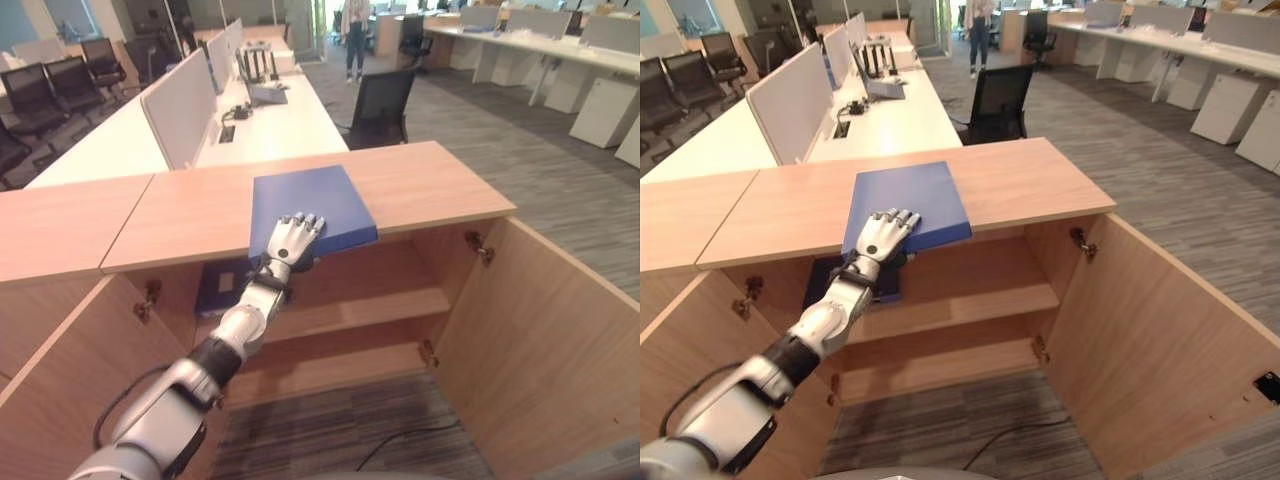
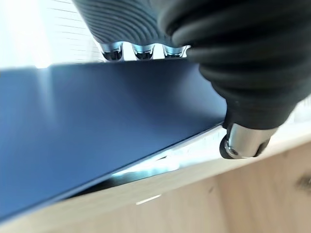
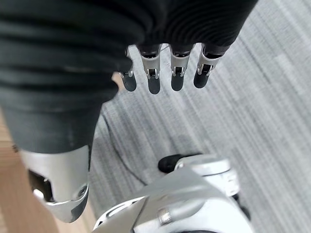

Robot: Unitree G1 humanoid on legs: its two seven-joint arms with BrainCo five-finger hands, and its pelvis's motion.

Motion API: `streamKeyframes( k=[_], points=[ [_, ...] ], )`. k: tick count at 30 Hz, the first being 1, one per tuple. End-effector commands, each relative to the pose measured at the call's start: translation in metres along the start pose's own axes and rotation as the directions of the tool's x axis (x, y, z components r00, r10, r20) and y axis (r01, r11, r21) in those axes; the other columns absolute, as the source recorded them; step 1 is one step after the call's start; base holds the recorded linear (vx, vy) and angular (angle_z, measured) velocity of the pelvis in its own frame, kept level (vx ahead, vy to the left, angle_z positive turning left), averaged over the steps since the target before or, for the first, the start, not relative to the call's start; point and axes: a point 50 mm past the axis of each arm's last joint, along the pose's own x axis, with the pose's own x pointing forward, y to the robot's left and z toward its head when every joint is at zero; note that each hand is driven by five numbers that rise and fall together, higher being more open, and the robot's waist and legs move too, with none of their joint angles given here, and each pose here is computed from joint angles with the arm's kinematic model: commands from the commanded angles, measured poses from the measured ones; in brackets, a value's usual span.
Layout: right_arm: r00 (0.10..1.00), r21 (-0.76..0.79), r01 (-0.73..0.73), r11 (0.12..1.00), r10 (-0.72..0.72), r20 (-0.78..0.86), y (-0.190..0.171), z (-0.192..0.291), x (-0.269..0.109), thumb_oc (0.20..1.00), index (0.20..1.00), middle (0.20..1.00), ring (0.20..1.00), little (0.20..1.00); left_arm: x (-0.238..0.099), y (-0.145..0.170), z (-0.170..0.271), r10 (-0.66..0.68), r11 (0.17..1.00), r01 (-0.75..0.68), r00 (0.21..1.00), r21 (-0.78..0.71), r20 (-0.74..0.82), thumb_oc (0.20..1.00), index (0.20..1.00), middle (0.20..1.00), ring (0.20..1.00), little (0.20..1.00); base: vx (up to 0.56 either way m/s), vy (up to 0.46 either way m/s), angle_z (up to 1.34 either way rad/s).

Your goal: Put the empty folder in the office cabinet

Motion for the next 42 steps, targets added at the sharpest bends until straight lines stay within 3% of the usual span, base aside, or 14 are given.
streamKeyframes(
  k=[1, 5, 10, 13, 14, 15, 17, 18, 21, 24, 27, 32, 38, 42],
  points=[
    [0.999, 0.005, -0.03, 1.0, 0.03, -0.039, 0.019, -0.003, -0.002, 1.0, 1.0, 1.0, 1.0, 1.0, -0.005, -0.004, -0.016, -0.1, 0.965, 0.082, 0.993, -0.248, -0.061, 0.2, 0.2, 0.2, 0.2, 0.2, 0.01, -0.009, 0.09],
    [0.998, 0.02, -0.049, 0.999, 0.049, -0.041, 0.018, -0.007, -0.002, 1.0, 1.0, 1.0, 1.0, 1.0, -0.046, 0.012, -0.024, -0.078, 0.866, 0.01, 0.99, -0.5, -0.115, 0.2, 0.2, 0.2, 0.2, 0.2, 0.0, -0.015, 0.1],
    [0.997, 0.014, -0.062, 0.998, 0.063, -0.049, 0.018, -0.012, -0.002, 1.0, 1.0, 1.0, 1.0, 1.0, -0.062, 0.04, -0.032, 0.006, 0.839, -0.07, 0.993, -0.54, -0.119, 0.2, 0.2, 0.2, 0.2, 0.2, 0.0, -0.005, 0.1],
    [0.996, -0.005, -0.074, 0.997, 0.074, -0.054, 0.012, -0.013, -0.002, 1.0, 1.0, 1.0, 1.0, 1.0, -0.064, 0.058, -0.021, 0.021, 0.689, -0.038, 0.999, -0.723, -0.033, 0.2, 0.2, 0.2, 0.2, 0.2, 0.0, -0.002, 0.14],
    [0.996, -0.006, -0.074, 0.997, 0.074, -0.054, 0.012, -0.013, -0.002, 1.0, 1.0, 1.0, 1.0, 1.0, -0.065, 0.059, -0.022, 0.019, 0.686, -0.036, 0.999, -0.727, -0.032, 0.2, 0.2, 0.2, 0.2, 0.2, 0.01, 0.001, 0.06],
    [0.995, -0.014, -0.082, 0.996, 0.082, -0.056, 0.01, -0.012, -0.001, 1.0, 1.0, 1.0, 1.0, 1.0, -0.067, 0.061, -0.02, 0.009, 0.587, -0.015, 1.0, -0.809, -0.013, 0.2, 0.2, 0.2, 0.2, 0.2, 0.02, 0.006, 0.09],
    [0.994, -0.035, -0.101, 0.994, 0.099, -0.051, 0.007, -0.007, -0.001, 1.0, 1.0, 1.0, 1.0, 1.0, -0.068, 0.068, -0.02, 0.022, 0.289, 0.004, 1.0, -0.957, 0.011, 0.2, 0.2, 0.2, 0.2, 0.2, 0.01, 0.004, 0.04],
    [0.991, -0.048, -0.131, 0.99, 0.129, -0.046, 0.012, -0.003, -0.001, 1.0, 1.0, 1.0, 1.0, 1.0, -0.068, 0.072, -0.017, 0.038, 0.062, 0.031, 0.999, -0.998, 0.034, 0.2, 0.2, 0.2, 0.2, 0.2, 0.0, 0.0, 0.0],
    [0.985, -0.067, -0.169, 0.983, 0.166, -0.049, 0.018, -0.001, -0.001, 1.0, 1.0, 1.0, 1.0, 1.0, -0.064, 0.073, -0.008, 0.042, -0.119, 0.102, 0.994, -0.988, 0.098, 0.2, 0.2, 0.2, 0.2, 0.2, 0.0, 0.0, 0.01],
    [0.984, -0.078, -0.178, 0.981, 0.175, -0.043, 0.022, 0.002, -0.002, 1.0, 1.0, 1.0, 1.0, 1.0, -0.056, 0.077, 0.002, 0.056, -0.175, 0.166, 0.986, -0.97, 0.159, 0.2, 0.2, 0.2, 0.2, 0.2, 0.0, 0.0, 0.0],
    [0.983, -0.085, -0.181, 0.98, 0.177, -0.047, 0.023, 0.001, -0.002, 1.0, 1.0, 1.0, 1.0, 1.0, -0.05, 0.085, 0.007, 0.09, -0.164, 0.216, 0.975, -0.963, 0.204, 0.2, 0.2, 0.2, 0.2, 0.2, 0.0, 0.0, 0.0],
    [0.983, -0.113, -0.181, 0.977, 0.178, -0.042, 0.022, 0.001, -0.002, 1.0, 1.0, 1.0, 1.0, 1.0, -0.036, 0.091, 0.03, 0.142, -0.254, 0.33, 0.943, -0.909, 0.302, 0.2, 0.2, 0.2, 0.2, 0.2, 0.0, 0.0, 0.0],
    [0.982, -0.083, -0.184, 0.98, 0.18, -0.052, 0.027, 0.003, -0.002, 1.0, 1.0, 1.0, 1.0, 1.0, -0.022, 0.103, 0.044, 0.195, -0.249, 0.402, 0.912, -0.881, 0.361, 0.2, 0.2, 0.2, 0.2, 0.2, 0.0, 0.0, 0.0],
    [0.983, -0.097, -0.18, 0.979, 0.175, -0.058, 0.024, 0.0, -0.002, 1.0, 1.0, 1.0, 1.0, 1.0, -0.025, 0.089, 0.042, 0.113, -0.243, 0.4, 0.917, -0.884, 0.384, 0.2, 0.2, 0.2, 0.2, 0.2, 0.0, -0.001, -0.03]
  ],
)
